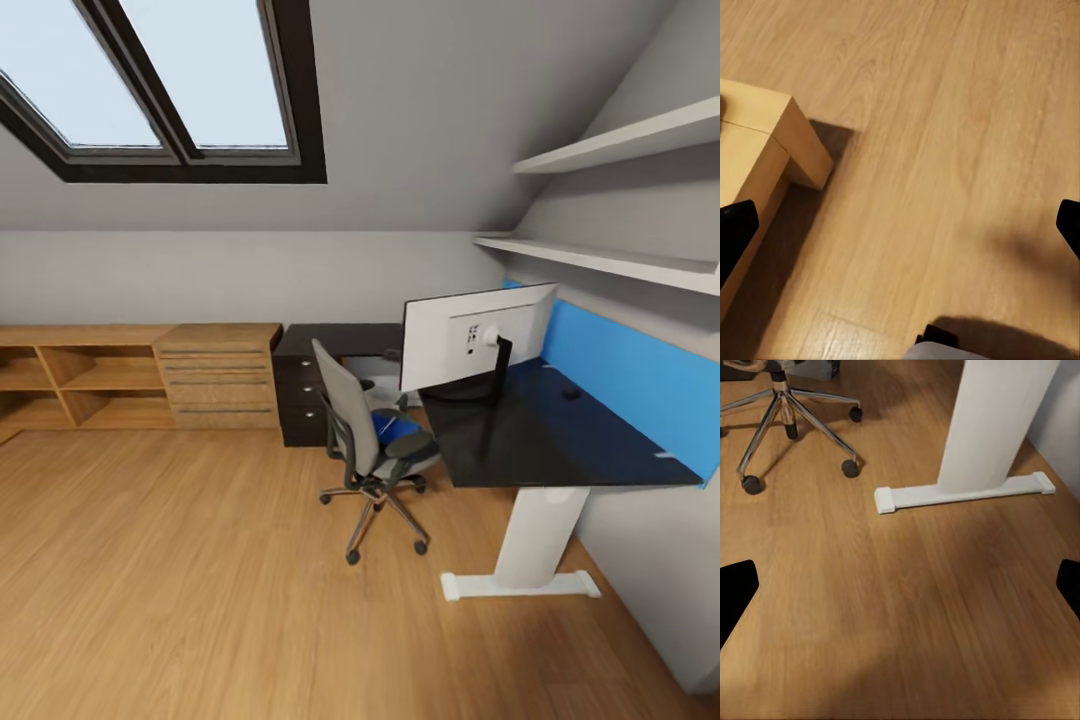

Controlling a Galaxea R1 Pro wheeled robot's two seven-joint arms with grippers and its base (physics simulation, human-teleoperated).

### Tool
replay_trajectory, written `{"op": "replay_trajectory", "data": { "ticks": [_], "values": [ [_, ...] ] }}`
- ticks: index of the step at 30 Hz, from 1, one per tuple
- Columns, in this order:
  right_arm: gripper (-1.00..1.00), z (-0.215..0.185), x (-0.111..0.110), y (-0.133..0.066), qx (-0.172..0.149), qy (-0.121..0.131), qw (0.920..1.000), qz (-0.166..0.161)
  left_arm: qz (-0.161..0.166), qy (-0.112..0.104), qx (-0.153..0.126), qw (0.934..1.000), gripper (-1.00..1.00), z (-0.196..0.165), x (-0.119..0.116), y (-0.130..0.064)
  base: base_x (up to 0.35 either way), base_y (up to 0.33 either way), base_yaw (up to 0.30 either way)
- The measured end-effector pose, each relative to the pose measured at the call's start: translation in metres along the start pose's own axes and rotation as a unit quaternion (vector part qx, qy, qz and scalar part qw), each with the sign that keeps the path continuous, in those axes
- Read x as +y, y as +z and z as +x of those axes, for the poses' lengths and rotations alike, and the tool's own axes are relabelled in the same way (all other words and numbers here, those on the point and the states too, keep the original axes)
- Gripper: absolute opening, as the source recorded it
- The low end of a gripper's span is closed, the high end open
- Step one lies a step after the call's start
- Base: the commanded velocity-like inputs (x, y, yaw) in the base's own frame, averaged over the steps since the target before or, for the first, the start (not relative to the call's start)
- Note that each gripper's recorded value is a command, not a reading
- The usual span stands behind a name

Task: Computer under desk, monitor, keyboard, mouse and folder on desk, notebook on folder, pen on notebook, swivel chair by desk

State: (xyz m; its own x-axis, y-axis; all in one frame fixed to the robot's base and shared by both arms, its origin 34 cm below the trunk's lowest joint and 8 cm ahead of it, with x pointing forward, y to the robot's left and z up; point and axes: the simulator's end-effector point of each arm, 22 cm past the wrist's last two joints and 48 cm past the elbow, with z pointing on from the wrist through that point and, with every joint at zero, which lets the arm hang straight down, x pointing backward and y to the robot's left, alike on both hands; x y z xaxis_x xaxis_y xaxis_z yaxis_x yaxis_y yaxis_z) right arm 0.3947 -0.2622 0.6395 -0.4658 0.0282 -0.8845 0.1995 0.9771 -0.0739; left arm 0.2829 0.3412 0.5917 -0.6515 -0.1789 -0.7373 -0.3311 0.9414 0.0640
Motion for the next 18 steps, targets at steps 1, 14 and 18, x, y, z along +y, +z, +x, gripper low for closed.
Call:
{"op": "replay_trajectory", "data": {
  "ticks": [1,14,18],
  "values": [
    [1.0,0.0,0.0,0.0,0.001,0.0,1.0,0.0,0.0,0.0,0.0,1.0,1.0,0.0,0.0,0.0,0.088,0.021,0.0],
    [1.0,0.01,0.0,0.006,0.002,-0.001,1.0,0.001,-0.038,-0.069,-0.057,0.9953,1.0,-0.036,-0.005,0.023,0.012,0.003,0.0],
    [1.0,0.015,0.0,0.009,0.003,-0.001,1.0,0.001,-0.053,-0.077,-0.055,0.9941,1.0,-0.03,-0.002,0.026,0.0,0.0,0.0]
  ]
}}
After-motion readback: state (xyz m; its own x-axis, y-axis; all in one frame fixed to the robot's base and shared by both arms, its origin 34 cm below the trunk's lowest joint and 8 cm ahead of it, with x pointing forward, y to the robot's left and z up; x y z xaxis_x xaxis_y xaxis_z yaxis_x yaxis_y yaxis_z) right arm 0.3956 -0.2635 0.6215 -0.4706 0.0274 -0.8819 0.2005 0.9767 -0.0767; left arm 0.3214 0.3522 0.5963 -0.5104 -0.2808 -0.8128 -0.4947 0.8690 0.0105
